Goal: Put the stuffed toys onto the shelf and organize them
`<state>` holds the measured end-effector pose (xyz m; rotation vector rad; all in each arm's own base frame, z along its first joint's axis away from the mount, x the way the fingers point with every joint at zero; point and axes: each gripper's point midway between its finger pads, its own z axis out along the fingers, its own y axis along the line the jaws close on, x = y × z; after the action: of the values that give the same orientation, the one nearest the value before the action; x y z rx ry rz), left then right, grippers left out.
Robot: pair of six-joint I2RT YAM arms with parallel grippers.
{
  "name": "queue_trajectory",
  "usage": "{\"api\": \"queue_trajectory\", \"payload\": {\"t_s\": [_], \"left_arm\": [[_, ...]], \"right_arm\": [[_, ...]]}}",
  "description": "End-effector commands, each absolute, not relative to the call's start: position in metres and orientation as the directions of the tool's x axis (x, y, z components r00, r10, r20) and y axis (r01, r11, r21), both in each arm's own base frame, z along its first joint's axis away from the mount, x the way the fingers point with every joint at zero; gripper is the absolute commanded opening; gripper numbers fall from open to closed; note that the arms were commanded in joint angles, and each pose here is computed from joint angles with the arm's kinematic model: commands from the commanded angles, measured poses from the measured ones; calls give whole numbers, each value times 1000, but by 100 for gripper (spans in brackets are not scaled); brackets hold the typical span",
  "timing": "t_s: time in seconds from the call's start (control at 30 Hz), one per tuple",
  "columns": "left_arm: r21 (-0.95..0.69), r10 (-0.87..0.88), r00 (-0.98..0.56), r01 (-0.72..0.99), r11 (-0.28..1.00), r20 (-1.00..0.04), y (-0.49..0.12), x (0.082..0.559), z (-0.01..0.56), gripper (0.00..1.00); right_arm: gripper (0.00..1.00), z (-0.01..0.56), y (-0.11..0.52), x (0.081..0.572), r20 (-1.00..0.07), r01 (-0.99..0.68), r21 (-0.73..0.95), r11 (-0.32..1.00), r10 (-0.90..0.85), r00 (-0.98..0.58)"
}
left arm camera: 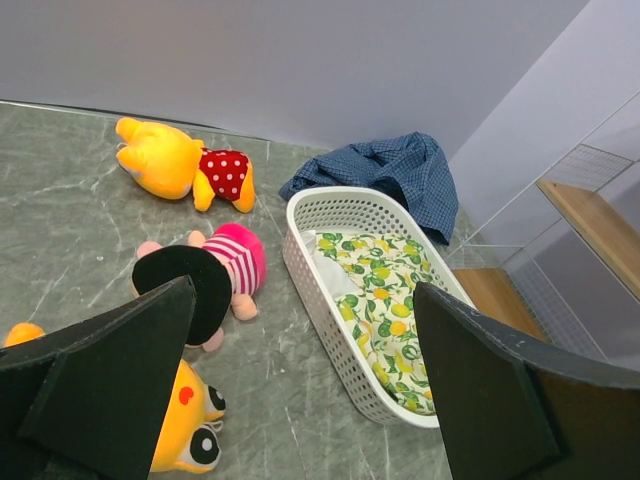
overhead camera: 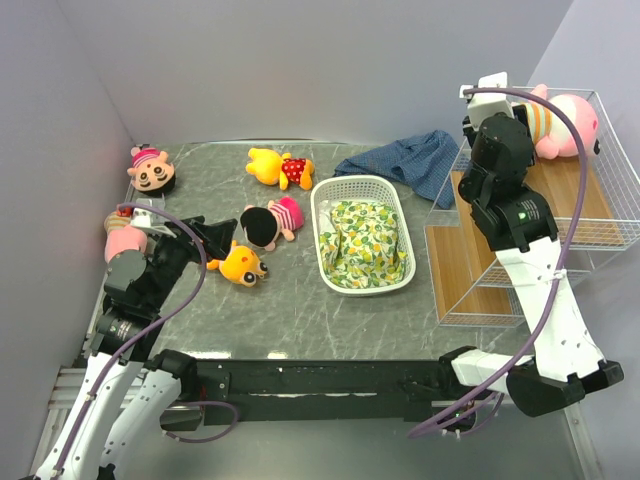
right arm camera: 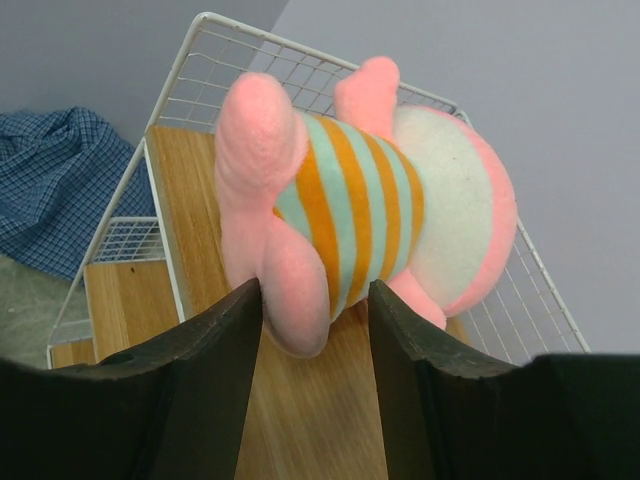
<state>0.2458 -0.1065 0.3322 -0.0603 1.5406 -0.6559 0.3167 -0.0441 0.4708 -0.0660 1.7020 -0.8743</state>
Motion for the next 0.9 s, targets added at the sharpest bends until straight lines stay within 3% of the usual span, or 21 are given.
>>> {"api": "queue_trajectory", "payload": {"t_s": [0.0,0.4,0.67,0.87], "left_arm": [[-411,-412,-76,356,839,-908,-104,245,337,96],[-411,-410,-81,341,845,-909,-103,247,334,96],[-428,-414,-109,261,865,-904,-94,256,320,97],[-470,-468,-147,-22,882,-871,-59,274,288,97]], "right_arm": [[55,485,-44,319,-847,414,-532,739,-448,-288],[79,496,-33,313,-888,360,-459,812,-401,-227],[81,508,-6,305,-936,227,-350,909,-335,-105],[82,517,33,306,-985,84,-174,981,-174,-7]]}}
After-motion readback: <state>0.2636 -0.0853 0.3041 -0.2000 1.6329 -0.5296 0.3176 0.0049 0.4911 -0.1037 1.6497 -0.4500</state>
